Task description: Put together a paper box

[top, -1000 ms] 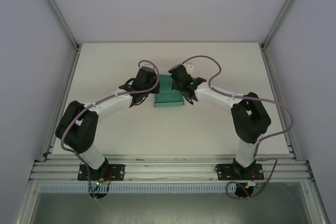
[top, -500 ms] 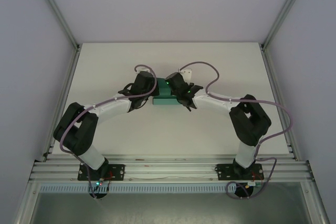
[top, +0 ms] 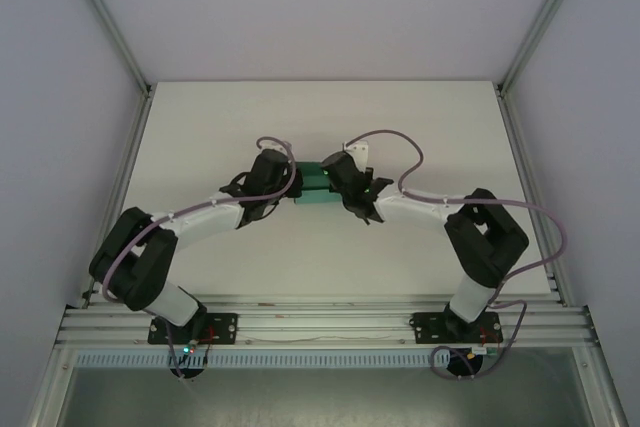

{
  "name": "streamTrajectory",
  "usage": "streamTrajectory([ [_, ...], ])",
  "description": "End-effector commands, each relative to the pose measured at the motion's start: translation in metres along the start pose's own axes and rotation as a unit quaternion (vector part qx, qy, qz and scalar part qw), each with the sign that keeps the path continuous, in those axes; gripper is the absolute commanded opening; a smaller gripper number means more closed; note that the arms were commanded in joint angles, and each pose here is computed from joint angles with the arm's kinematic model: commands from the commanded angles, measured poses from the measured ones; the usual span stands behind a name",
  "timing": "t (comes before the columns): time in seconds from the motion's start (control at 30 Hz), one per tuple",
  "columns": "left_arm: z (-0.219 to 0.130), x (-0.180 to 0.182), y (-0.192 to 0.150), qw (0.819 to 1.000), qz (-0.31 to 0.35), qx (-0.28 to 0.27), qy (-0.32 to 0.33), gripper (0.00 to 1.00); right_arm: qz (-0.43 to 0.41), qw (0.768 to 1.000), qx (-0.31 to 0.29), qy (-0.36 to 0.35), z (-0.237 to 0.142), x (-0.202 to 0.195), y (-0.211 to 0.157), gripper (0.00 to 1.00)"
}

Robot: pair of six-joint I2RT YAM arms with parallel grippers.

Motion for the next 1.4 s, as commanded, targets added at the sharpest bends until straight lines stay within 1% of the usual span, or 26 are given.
streamTrajectory([
  [0.0,-0.016,-0.023,-0.003,0.998,0.008,0.009,-0.063,0.22,-0.005,0.999,-0.048,0.007,-0.012,0.003,0.007,0.0],
  [0.07,-0.021,-0.025,-0.002,0.998,0.008,0.009,-0.064,0.36,-0.008,0.999,-0.053,0.01,-0.015,0.003,0.004,0.0],
  [0.1,-0.024,-0.025,-0.002,0.998,0.009,0.011,-0.064,0.39,-0.01,0.998,-0.054,0.011,-0.015,0.002,0.002,0.0],
  [0.17,-0.031,-0.024,-0.001,0.998,0.012,0.01,-0.063,0.52,-0.015,0.998,-0.058,0.012,-0.016,0.001,-0.003,0.0],
  [0.2,-0.035,-0.023,-0.001,0.998,0.011,0.01,-0.06,0.61,-0.017,0.998,-0.059,0.015,-0.016,0.001,-0.005,0.0],
  [0.23,-0.041,-0.023,0.0,0.998,0.014,0.009,-0.058,0.78,-0.02,0.998,-0.062,0.019,-0.017,0.002,-0.008,0.0],
  [0.27,-0.045,-0.021,0.001,0.999,0.011,0.006,-0.051,0.97,-0.023,0.997,-0.064,0.022,-0.017,0.003,-0.01,0.0],
  [0.3,-0.05,-0.019,0.002,0.999,0.011,0.004,-0.045,1.0,-0.026,0.997,-0.065,0.023,-0.017,0.003,-0.012,0.0],
  [0.4,-0.065,-0.014,0.007,1.0,0.013,-0.002,-0.024,1.0,-0.037,0.997,-0.063,0.024,-0.017,0.003,-0.018,0.0],
  [0.53,-0.082,-0.001,0.02,0.999,-0.014,-0.027,0.041,1.0,-0.057,0.996,-0.067,0.029,-0.019,0.007,-0.023,0.0],
  [0.63,-0.083,0.008,0.029,0.995,-0.034,-0.04,0.088,1.0,-0.071,0.994,-0.069,0.036,-0.02,0.01,-0.028,0.01],
  [0.7,-0.077,0.013,0.034,0.993,-0.048,-0.042,0.103,1.0,-0.077,0.994,-0.071,0.036,-0.019,0.01,-0.032,0.01],
  [0.83,-0.055,0.02,0.039,0.992,-0.093,-0.011,0.089,1.0,-0.085,0.993,-0.074,0.038,-0.019,0.012,-0.038,0.01],
  [0.97,-0.036,0.023,0.041,0.99,-0.132,0.015,0.045,1.0,-0.094,0.992,-0.077,0.042,-0.019,0.012,-0.044,0.03],
  [1.07,-0.024,0.02,0.033,0.989,-0.14,0.037,0.014,1.0,-0.108,0.99,-0.082,0.038,-0.021,0.012,-0.048,0.04],
  [1.3,-0.001,0.027,0.003,0.983,-0.162,0.083,-0.019,1.0,-0.111,0.99,-0.078,0.048,-0.021,0.011,-0.058,0.07],
  [1.37,0.001,0.03,-0.005,0.982,-0.165,0.091,-0.024,0.96,-0.114,0.99,-0.074,0.048,-0.021,0.01,-0.062,0.08],
])
Point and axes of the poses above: each hand's point on the last joint's axis, 136 mm out from that joint toward the fingers, its own z axis out along the fingers, its own x axis along the line the jaws close on, y = z × x, the point moved 4 cm from there along -z, back along the fingers, and after that the axes turned 9 degrees about -z, right-handed, at the moved point
